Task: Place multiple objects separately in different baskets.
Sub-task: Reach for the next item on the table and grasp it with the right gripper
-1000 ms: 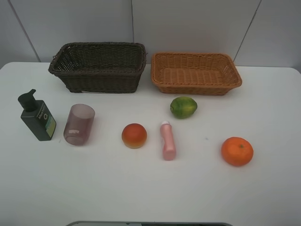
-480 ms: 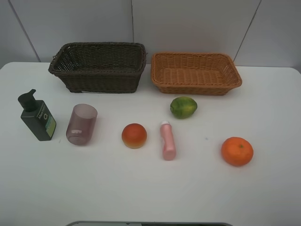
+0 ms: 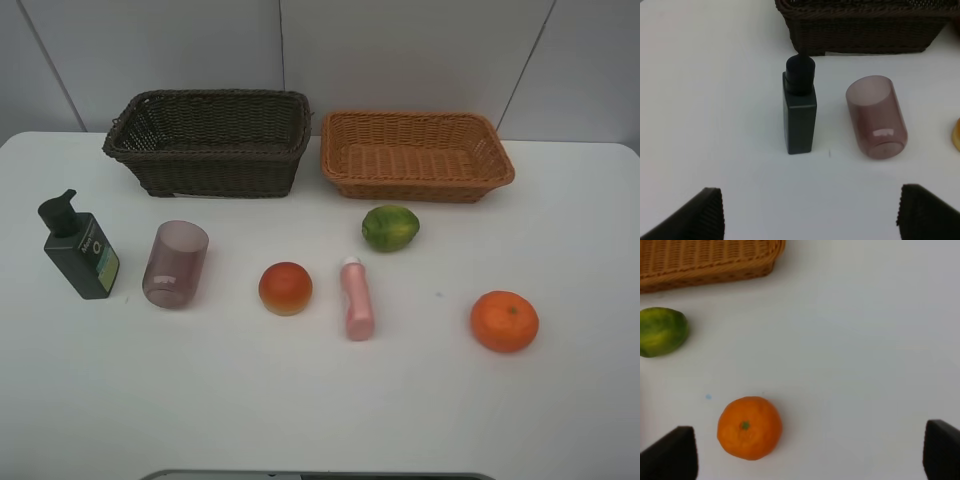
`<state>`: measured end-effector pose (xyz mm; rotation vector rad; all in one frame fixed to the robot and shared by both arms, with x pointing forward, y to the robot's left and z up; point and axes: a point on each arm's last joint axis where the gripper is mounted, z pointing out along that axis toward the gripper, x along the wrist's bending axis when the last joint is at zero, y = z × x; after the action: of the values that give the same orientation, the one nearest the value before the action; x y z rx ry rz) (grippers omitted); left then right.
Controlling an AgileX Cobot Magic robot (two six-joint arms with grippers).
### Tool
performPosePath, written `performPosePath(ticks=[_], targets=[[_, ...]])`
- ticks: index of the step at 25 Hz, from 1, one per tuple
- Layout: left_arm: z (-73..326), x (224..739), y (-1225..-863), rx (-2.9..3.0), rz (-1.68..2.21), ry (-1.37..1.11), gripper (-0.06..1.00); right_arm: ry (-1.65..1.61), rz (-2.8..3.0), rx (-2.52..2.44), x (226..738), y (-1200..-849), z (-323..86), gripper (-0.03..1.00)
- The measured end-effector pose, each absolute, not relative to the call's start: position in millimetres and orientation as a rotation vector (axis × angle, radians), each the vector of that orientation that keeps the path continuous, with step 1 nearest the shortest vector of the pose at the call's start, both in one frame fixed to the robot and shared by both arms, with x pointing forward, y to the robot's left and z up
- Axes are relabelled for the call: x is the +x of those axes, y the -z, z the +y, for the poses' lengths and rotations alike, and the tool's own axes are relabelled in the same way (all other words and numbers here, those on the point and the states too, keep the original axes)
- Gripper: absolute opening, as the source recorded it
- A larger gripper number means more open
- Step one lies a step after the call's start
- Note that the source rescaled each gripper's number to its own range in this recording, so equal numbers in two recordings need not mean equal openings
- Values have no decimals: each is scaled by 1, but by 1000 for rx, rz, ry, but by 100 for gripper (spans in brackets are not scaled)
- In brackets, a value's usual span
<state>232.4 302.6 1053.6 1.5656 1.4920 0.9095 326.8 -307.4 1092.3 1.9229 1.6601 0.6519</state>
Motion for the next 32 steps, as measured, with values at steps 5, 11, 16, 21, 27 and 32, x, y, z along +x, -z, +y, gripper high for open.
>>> performPosePath(ticks=[5, 11, 16, 21, 27, 32], targets=[[303, 232, -1054, 1566, 1492, -910, 81, -590, 1803, 1941, 382, -1099, -301, 100], [303, 232, -1054, 1566, 1492, -910, 81, -608, 2108, 1762, 423, -1083, -254, 100], [303, 232, -1054, 1566, 1492, -910, 81, -494, 2251, 1761, 447, -1053, -233, 100], [303, 232, -1054, 1566, 1492, -910, 81, -371, 2329, 1796, 465, -1024, -225, 100], [303, 232, -1054, 1566, 1492, -910, 81, -299, 2366, 1833, 477, -1002, -220, 100], [303, 232, -1054, 1566, 1492, -910, 81, -300, 2366, 1833, 478, -1001, -219, 100]])
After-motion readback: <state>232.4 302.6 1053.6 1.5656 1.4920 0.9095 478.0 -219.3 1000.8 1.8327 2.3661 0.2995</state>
